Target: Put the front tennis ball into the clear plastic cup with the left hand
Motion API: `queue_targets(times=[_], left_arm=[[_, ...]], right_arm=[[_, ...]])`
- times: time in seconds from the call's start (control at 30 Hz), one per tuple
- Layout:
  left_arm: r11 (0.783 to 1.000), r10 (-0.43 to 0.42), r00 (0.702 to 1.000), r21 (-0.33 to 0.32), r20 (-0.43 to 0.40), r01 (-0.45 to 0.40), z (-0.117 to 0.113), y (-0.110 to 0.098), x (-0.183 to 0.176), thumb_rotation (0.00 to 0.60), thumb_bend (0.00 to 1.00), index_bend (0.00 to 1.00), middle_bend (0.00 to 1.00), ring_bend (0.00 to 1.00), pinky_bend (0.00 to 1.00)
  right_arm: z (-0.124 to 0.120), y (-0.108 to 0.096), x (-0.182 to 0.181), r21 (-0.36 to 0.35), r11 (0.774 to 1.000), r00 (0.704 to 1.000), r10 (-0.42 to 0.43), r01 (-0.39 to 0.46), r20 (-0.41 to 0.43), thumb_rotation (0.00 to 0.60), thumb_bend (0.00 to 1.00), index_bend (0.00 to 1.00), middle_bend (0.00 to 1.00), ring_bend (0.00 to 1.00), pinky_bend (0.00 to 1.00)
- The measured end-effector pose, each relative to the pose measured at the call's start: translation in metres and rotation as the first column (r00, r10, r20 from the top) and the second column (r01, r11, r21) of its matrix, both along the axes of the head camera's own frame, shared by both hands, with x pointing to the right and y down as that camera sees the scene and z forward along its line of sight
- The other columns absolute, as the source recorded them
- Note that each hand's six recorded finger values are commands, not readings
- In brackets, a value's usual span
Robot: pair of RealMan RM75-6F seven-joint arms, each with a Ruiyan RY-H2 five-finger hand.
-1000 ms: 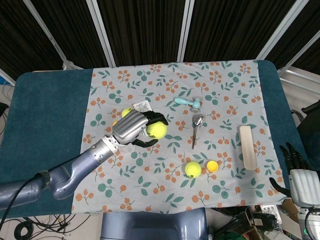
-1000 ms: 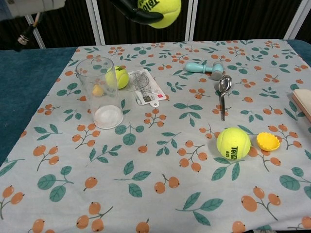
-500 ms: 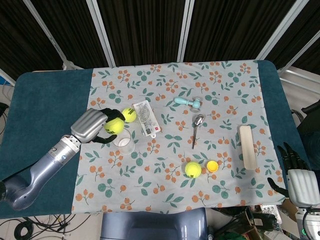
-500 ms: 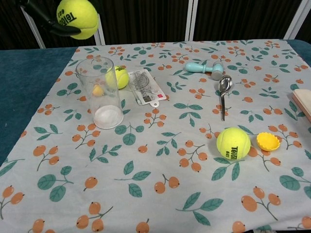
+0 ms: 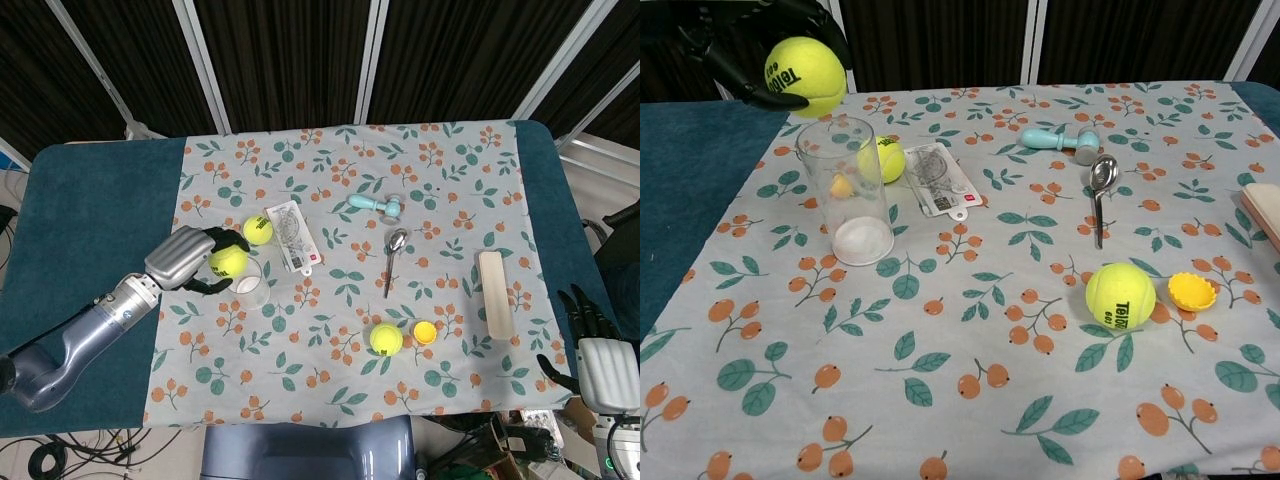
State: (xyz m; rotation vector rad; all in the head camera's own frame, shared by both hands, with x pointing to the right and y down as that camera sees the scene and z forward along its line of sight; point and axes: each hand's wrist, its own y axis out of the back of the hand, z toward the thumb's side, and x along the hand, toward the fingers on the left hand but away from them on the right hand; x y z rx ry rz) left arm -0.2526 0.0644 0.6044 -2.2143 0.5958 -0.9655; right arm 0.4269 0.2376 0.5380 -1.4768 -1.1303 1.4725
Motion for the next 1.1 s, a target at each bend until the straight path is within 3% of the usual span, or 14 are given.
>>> queue_targets(times=[0.2, 0.4, 0.6, 0.8, 0.97, 1.1], left_arm=[[0.999, 0.029, 1.000, -0.013, 0.002, -0.029, 0.007, 0.004, 0.010, 0.600, 0.25, 0.33, 0.39, 0.30, 0.48], [0.999, 0.046, 0.999, -0.025, 0.000, -0.046, 0.005, 0.005, 0.016, 0.600, 0.14, 0.24, 0.25, 0.14, 0.24], [0.996, 0.045, 0.999, -0.074, 0.009, -0.045, 0.003, 0.005, 0.012, 0.600, 0.09, 0.20, 0.20, 0.07, 0.16], [0.998, 0.031, 1.000, -0.053, -0.002, -0.031, -0.007, -0.003, 0.009, 0.600, 0.09, 0.20, 0.19, 0.05, 0.13], [0.999, 0.015, 0.999, 0.038, -0.028, -0.014, -0.022, -0.012, 0.008, 0.600, 0.09, 0.18, 0.18, 0.05, 0.10], [0.987, 0.033, 0.999, 0.157, 0.025, -0.037, -0.033, -0.015, -0.002, 0.600, 0.09, 0.17, 0.16, 0.04, 0.09]], right_arm=[[-0.001, 0.000, 0.000, 0.001, 1.000, 1.000, -0.002, 0.002, 0.002, 0.600, 0.14, 0.02, 0.00, 0.11, 0.26], [0.000, 0.000, -0.001, 0.003, 1.000, 1.000, -0.005, 0.005, 0.008, 0.600, 0.14, 0.02, 0.00, 0.11, 0.26], [0.000, 0.000, 0.000, 0.002, 1.000, 1.000, 0.001, -0.001, 0.009, 0.600, 0.14, 0.01, 0.00, 0.11, 0.26], [0.000, 0.000, 0.000, 0.000, 1.000, 1.000, 0.001, -0.001, 0.008, 0.600, 0.14, 0.02, 0.00, 0.11, 0.26], [0.000, 0.000, 0.000, -0.001, 1.000, 1.000, 0.001, -0.001, 0.006, 0.600, 0.14, 0.01, 0.00, 0.11, 0.26], [0.000, -0.001, 0.000, 0.002, 1.000, 1.000, 0.003, -0.003, 0.006, 0.600, 0.14, 0.02, 0.00, 0.11, 0.26]])
